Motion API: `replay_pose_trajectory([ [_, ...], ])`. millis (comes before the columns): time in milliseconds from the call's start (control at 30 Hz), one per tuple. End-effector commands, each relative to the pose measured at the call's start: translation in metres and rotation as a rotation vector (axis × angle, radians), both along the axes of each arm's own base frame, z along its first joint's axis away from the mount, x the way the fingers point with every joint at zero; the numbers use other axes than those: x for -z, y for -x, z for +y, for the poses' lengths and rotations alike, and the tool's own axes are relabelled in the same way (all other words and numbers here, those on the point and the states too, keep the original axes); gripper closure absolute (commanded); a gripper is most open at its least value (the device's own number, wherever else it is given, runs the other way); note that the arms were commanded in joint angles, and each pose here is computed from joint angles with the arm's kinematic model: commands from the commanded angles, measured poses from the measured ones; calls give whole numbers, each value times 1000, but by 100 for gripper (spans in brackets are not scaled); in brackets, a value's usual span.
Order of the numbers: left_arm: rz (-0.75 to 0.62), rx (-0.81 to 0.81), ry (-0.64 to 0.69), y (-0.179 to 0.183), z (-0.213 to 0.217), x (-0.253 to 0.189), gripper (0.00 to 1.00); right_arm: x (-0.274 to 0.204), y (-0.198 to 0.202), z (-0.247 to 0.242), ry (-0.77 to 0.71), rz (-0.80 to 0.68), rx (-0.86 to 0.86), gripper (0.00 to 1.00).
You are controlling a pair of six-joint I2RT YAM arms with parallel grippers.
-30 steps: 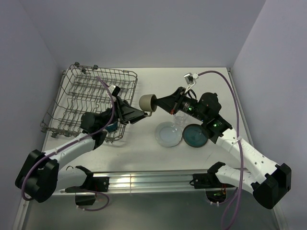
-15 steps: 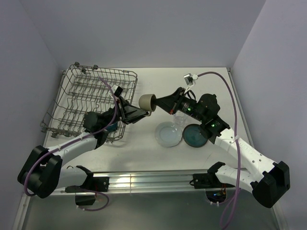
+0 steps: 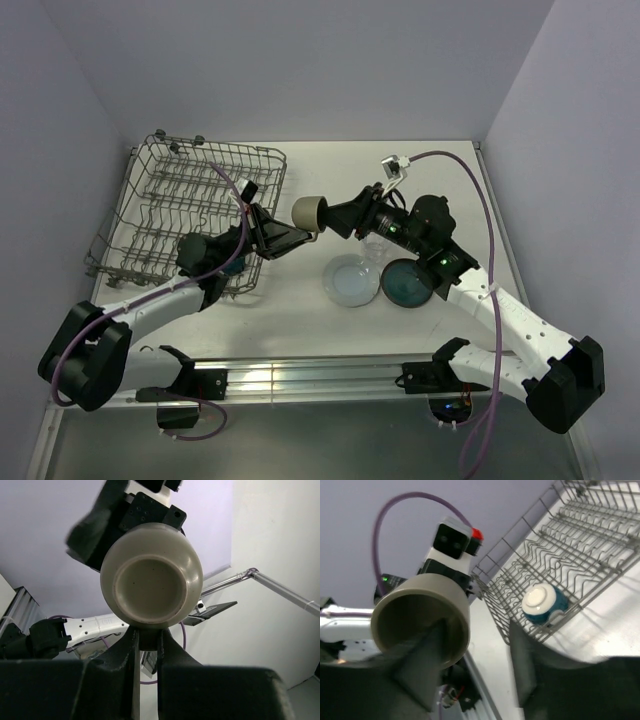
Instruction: Load the mixed dishes into the dish rack
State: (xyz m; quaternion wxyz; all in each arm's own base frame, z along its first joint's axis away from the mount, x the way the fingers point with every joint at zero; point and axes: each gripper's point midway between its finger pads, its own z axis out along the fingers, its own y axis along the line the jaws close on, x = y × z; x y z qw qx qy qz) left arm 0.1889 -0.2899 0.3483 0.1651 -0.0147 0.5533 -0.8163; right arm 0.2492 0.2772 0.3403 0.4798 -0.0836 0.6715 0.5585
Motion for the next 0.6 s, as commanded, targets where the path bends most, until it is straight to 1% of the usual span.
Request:
replay_pose_trajectory([
  [0, -130, -24, 32, 9, 4, -22, 100, -7, -9, -6, 48, -24, 59, 36],
  [33, -138, -41, 21, 7, 6, -22, 100, -6, -13, -9, 57, -21, 93, 29],
  [67, -155, -58, 6, 4, 7, -22, 100, -3, -14, -13, 74, -7, 114, 19],
  [100, -157, -63, -11, 2, 7, -20, 100, -2, -16, -17, 81, 1, 142, 11],
  [133, -142, -89, -37, -6, 11, -18, 100, -1, -23, -26, 87, 11, 205, 5],
  [200, -176, -136, -65, -15, 22, -21, 100, 5, -28, -42, 126, 49, 293, 2],
  [233, -114, -153, -129, -26, 22, -8, 100, 7, -32, -51, 136, 63, 346, 1],
  [267, -157, -196, -171, -34, 25, -10, 100, 17, -38, -72, 182, 117, 463, 1],
  [300, -157, -250, -212, -47, 35, -10, 100, 22, -41, -84, 206, 144, 527, 1],
  [333, -16, -277, -341, -63, 38, 21, 100, 25, -43, -95, 231, 159, 578, 1],
  [367, -126, -361, -434, -78, 45, 10, 100, 30, -41, -108, 270, 176, 634, 1],
  [400, -118, -432, -526, -91, 53, 12, 100, 31, -40, -113, 292, 177, 648, 1],
  [433, -66, -605, -666, -123, 72, 26, 100, 33, -38, -117, 321, 169, 654, 1],
  [467, -57, -651, -824, -127, 87, 28, 100, 36, -35, -122, 346, 175, 665, 1],
  [500, -15, -689, -909, -142, 96, 40, 100, 40, -33, -126, 365, 178, 672, 1],
  [533, 8, -777, -986, -155, 112, 44, 100, 42, -31, -129, 385, 177, 679, 1],
  [567, -7, -815, -1038, -160, 121, 36, 100, 47, -27, -134, 402, 185, 685, 1],
])
